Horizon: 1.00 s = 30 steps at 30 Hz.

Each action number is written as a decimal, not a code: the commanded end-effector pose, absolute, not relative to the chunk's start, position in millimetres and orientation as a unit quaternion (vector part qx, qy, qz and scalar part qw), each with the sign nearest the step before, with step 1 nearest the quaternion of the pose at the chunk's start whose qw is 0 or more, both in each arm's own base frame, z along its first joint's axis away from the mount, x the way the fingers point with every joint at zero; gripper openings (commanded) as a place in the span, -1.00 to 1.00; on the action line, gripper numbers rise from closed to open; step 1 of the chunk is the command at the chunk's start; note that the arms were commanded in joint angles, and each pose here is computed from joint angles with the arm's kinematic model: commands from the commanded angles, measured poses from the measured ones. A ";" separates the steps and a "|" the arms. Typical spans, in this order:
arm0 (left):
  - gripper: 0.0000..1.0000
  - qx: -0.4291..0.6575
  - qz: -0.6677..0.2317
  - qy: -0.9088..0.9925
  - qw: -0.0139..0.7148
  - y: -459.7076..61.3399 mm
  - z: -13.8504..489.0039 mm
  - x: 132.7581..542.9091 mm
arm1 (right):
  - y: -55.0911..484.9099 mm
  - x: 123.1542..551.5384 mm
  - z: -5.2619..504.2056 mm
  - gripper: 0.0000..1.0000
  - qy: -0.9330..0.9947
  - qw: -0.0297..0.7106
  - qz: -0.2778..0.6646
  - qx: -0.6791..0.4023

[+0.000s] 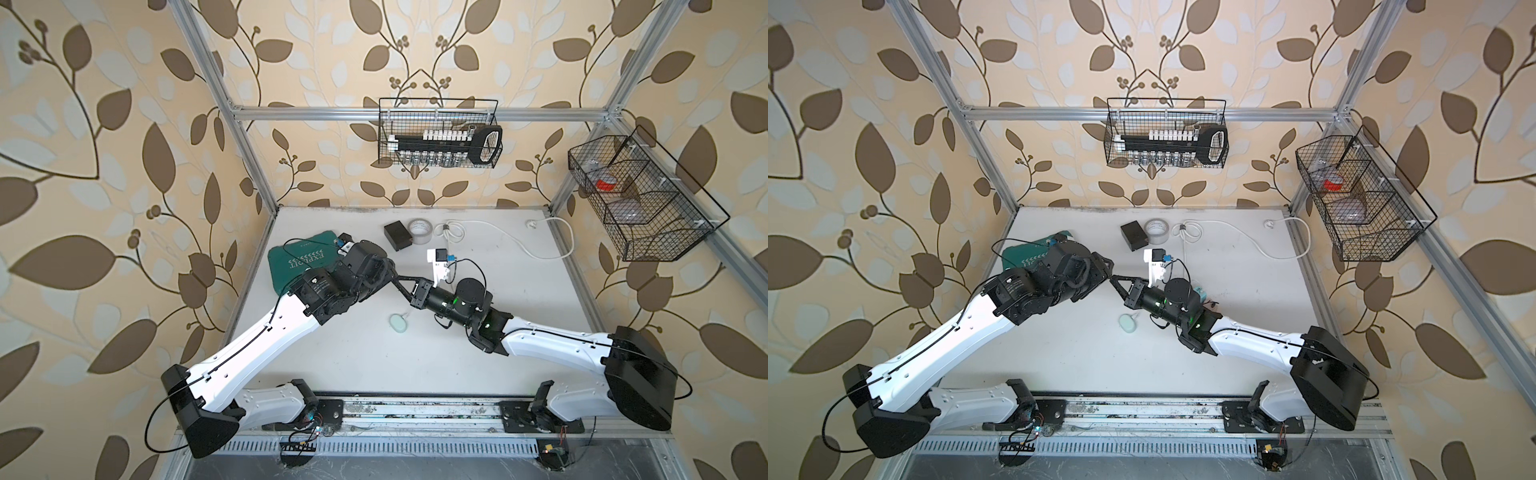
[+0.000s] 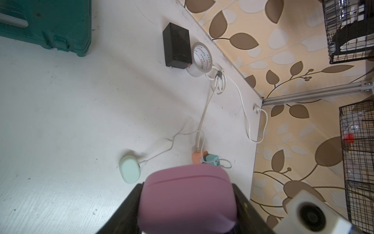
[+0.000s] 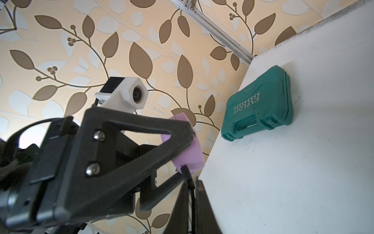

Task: Charge the bluetooth headset
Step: Place the bluetooth headset at the center of the board.

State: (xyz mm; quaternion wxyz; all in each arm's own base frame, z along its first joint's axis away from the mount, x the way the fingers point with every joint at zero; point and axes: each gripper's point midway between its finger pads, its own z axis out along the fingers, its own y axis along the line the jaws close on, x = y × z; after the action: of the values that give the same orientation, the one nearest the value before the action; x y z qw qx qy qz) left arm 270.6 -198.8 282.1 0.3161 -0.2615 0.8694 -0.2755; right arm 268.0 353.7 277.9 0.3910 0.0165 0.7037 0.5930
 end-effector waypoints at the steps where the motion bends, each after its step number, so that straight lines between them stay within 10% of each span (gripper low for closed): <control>1: -1.00 -0.257 -0.279 0.870 0.317 -188.8 290.7 264.7 | 339.8 270.8 273.5 -0.70 0.716 0.405 0.568 0.028; 14: -0.96 -0.265 -0.258 0.876 0.310 -179.3 279.4 262.6 | 285.8 241.7 269.5 -0.19 0.740 0.443 0.506 0.013; 30: -0.88 -0.287 -0.162 0.928 0.176 -148.6 177.1 200.6 | 198.7 210.7 249.9 -0.14 0.778 0.489 0.394 0.020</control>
State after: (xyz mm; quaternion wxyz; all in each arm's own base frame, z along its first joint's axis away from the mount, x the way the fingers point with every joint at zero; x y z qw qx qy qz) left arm 215.7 -157.3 198.6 0.2141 -0.2736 0.9192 -0.1857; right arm 210.5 210.4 277.4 0.4949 0.0189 0.7482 0.4415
